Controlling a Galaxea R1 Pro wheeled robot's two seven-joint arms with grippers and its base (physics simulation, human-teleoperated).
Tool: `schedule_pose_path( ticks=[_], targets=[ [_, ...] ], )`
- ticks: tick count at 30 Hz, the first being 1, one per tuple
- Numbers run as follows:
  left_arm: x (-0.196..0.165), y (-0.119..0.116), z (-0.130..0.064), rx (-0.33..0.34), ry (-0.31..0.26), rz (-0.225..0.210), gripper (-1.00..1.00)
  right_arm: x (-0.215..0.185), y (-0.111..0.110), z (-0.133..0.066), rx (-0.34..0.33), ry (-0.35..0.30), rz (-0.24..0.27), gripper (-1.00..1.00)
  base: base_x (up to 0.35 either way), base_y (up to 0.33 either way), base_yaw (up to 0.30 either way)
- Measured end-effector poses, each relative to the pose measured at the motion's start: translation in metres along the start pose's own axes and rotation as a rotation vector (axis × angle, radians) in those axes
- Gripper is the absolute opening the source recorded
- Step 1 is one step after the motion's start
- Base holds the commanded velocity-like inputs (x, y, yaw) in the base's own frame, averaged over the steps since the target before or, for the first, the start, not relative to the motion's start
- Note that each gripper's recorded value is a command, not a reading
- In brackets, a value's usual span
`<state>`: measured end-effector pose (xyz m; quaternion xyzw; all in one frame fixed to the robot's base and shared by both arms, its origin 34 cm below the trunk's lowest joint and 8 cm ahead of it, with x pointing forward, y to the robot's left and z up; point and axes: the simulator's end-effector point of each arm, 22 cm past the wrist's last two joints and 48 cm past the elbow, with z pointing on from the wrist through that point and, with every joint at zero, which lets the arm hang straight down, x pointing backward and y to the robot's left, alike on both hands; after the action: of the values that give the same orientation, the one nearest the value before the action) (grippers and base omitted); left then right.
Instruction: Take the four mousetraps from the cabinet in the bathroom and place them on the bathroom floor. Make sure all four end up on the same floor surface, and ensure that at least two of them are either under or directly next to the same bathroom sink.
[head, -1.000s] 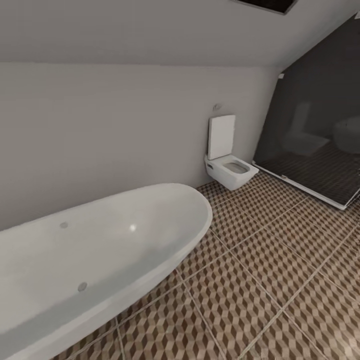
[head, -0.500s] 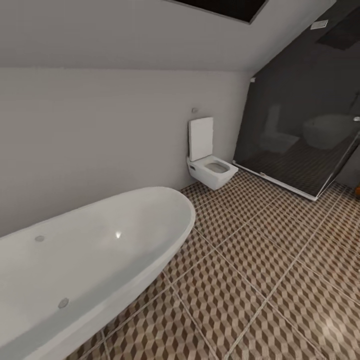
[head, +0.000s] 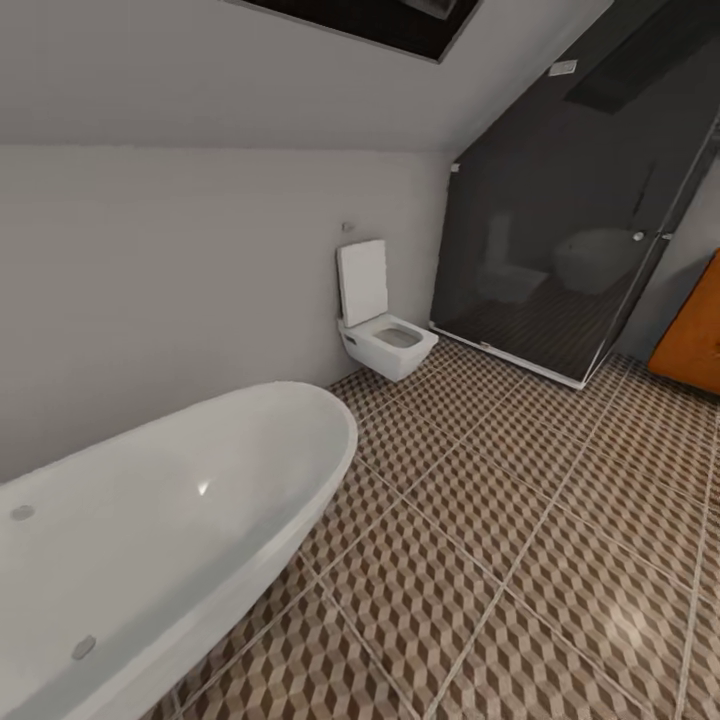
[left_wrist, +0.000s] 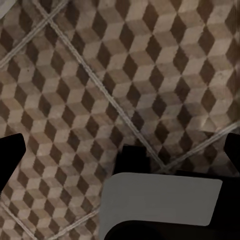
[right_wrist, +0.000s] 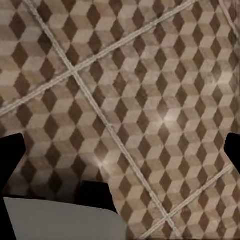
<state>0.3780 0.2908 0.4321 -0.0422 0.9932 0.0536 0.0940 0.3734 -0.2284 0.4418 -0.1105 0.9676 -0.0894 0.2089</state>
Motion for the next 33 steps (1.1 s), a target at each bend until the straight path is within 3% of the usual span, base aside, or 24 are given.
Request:
schedule_pose_path(
  ticks=[33],
  targets=[
    [-0.0072, -0.0020, -0.0035, 0.004, -0.017, -0.001, 1.00, -0.0085, -0.0011, -0.0014, 0.004, -0.019, 0.004, 1.00, 0.028, 0.000, -0.208]
  ],
)
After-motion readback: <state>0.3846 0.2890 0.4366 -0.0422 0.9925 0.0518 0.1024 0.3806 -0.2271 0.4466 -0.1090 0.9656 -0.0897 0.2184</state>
